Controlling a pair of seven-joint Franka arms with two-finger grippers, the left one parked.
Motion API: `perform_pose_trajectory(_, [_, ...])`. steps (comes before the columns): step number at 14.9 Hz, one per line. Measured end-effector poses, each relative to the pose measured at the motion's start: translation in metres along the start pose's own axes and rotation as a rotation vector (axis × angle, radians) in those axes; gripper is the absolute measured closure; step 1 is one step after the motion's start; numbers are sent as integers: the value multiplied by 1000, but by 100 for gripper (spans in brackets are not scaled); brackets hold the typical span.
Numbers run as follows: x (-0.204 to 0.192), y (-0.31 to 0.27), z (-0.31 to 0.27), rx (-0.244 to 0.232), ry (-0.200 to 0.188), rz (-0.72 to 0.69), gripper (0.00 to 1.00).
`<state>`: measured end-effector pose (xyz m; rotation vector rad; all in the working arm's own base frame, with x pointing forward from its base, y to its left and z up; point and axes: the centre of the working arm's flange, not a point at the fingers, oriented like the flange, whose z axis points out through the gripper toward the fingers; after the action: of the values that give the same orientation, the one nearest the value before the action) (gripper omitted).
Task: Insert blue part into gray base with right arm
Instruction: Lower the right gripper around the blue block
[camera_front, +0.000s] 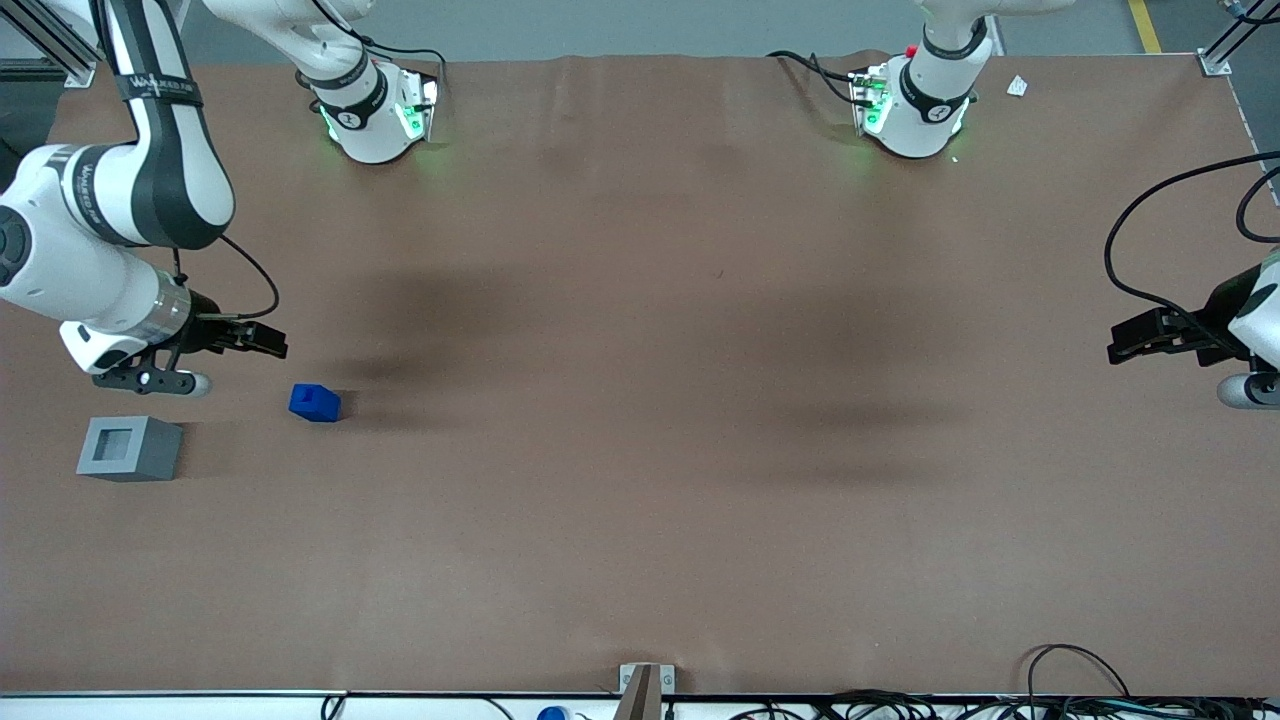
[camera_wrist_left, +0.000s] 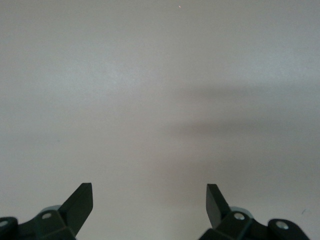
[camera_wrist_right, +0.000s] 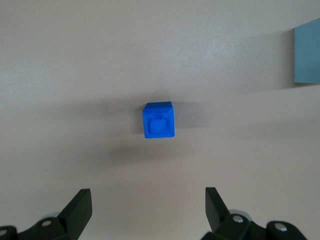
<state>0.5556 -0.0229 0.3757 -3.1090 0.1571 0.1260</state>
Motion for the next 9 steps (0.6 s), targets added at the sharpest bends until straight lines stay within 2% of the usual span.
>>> perform_pose_trajectory(2, [-3,1,16,-1,10,1,0])
perform_pose_trajectory(6, [-1,2,47,-6,-7,3,0])
perform_pose_trajectory(9, [5,2,67,-9,-4,4,0])
